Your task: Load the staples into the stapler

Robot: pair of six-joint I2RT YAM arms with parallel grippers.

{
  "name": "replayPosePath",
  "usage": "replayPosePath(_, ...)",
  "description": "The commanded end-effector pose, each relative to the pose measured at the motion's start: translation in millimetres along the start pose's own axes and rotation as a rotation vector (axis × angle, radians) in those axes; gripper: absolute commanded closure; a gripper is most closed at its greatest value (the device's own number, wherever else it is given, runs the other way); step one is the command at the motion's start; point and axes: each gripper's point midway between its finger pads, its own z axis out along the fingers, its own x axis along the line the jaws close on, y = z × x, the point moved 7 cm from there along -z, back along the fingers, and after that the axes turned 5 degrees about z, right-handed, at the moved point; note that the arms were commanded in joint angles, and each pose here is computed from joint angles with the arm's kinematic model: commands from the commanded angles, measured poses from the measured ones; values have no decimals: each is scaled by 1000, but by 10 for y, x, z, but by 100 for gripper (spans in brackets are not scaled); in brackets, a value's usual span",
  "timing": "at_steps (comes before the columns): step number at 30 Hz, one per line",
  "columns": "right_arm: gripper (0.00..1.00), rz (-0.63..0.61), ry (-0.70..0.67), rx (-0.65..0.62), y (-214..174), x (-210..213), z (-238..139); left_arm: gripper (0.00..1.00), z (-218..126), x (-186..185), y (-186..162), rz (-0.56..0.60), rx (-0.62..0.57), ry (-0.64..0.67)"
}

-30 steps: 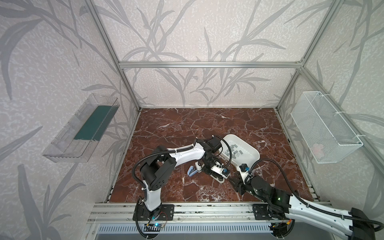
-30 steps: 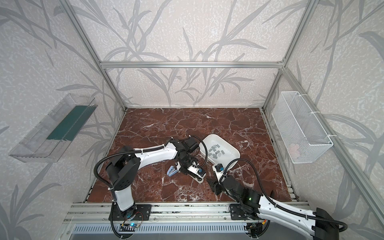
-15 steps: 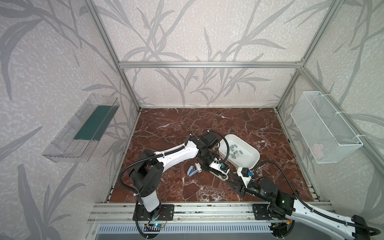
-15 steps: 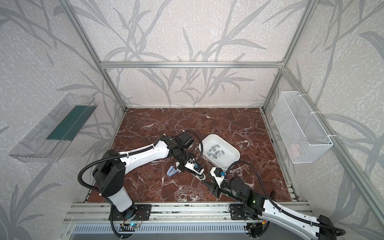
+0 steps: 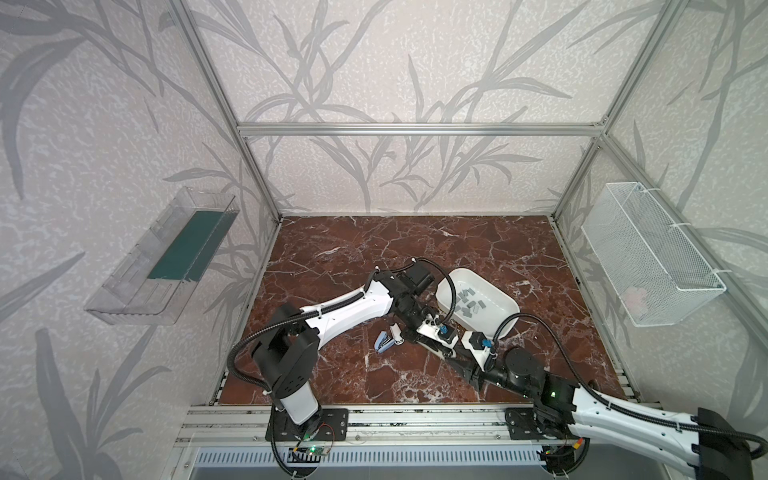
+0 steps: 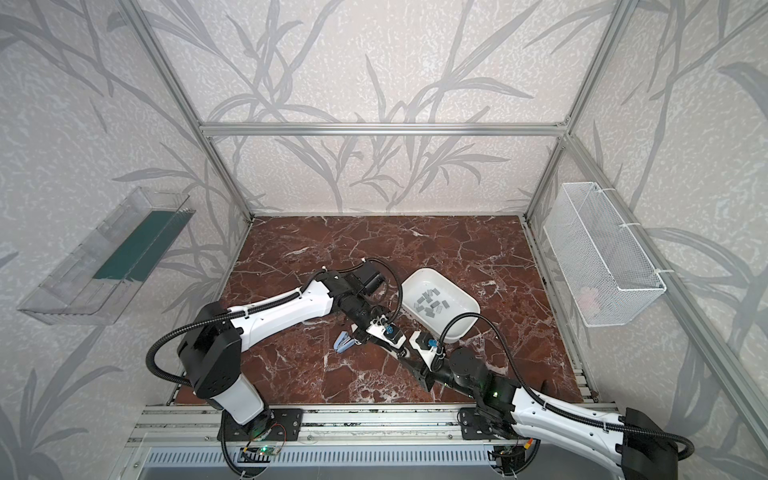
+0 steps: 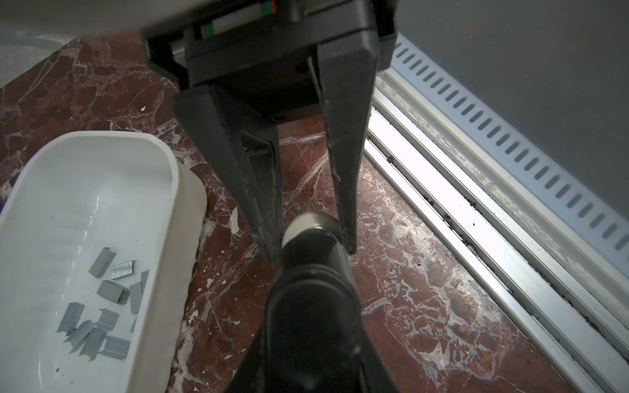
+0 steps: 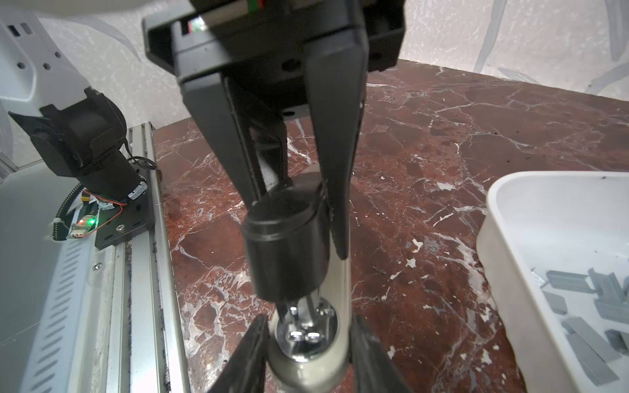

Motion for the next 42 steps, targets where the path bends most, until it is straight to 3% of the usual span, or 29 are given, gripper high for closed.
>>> replayPosePath(1,64,-12,25,-67,207,57,20,100,-151,65,274,78,-112,51)
replayPosePath(19,61,4,23,-86,314,74,66,100,-134,71,280,73,-138,42)
replayPosePath(29,76,14,18,-93,338,72,89,100,-156,59,304,77,-151,42)
replayPosePath(35,100,6,30,-60,281,78,95,100,-220,53,299,79,-162,63)
replayPosePath(42,100,-11,3,47,-82,38,59,100,-373,76,276,93,-196,232)
